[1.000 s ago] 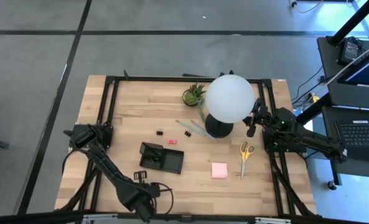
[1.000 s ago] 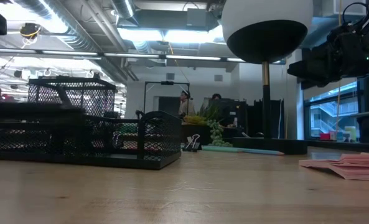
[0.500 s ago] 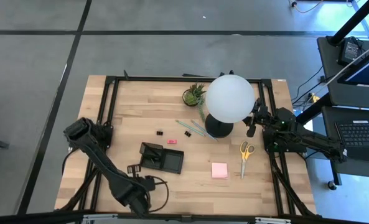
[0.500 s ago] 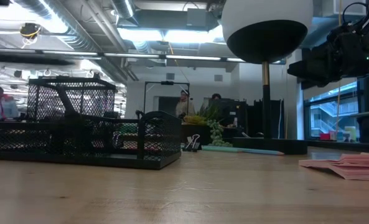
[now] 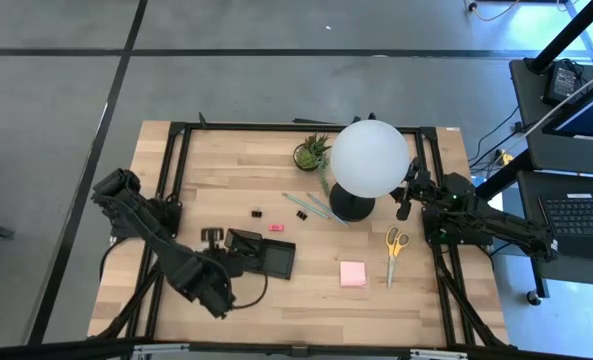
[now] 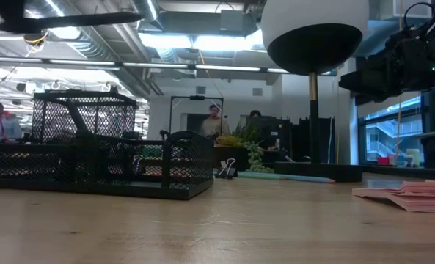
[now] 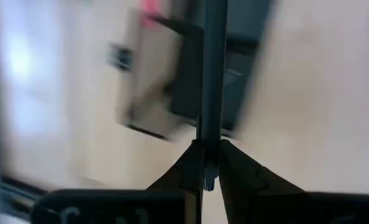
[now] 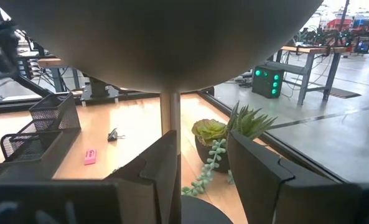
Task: Pick and place office supplies into organizer
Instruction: Put the black pen into the desk organizer
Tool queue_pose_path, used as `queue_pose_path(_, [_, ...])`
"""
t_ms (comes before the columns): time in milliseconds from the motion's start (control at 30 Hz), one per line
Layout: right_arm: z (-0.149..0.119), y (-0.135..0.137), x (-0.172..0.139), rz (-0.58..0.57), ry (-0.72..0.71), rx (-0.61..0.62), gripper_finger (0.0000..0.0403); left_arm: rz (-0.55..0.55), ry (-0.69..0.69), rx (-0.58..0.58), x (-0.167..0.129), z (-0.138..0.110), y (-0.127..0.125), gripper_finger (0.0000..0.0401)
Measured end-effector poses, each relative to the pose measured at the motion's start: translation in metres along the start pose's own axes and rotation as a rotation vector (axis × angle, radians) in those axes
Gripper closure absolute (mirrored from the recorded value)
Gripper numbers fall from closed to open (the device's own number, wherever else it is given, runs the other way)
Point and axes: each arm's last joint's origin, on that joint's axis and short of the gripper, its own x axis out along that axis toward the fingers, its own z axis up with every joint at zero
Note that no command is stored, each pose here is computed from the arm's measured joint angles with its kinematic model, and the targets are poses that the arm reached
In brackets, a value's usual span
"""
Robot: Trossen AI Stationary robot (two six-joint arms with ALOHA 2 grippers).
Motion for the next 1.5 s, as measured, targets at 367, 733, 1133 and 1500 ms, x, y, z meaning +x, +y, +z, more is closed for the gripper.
queue_pose_path(367, [0.0, 0.0, 0.0, 0.0, 0.0, -0.001, 0.0258, 0.598, -0.121, 0.723, 0.0, 0.016, 0.039, 0.0372])
queue_pose_path(733, [0.0, 0.0, 0.0, 0.0, 0.0, -0.002, 0.0258, 0.625, 0.063, 1.129, 0.007, 0.024, 0.052, 0.0372])
queue_pose_path(1133, [0.0, 0.0, 0.0, 0.0, 0.0, 0.051, 0.0258, 0.638, 0.077, 1.17, 0.01, 0.02, 0.048, 0.0372])
queue_pose_path(1500, [0.0, 0.0, 0.0, 0.0, 0.0, 0.054, 0.0258, 0.706, 0.158, 1.209, 0.041, -0.002, 0.042, 0.0372])
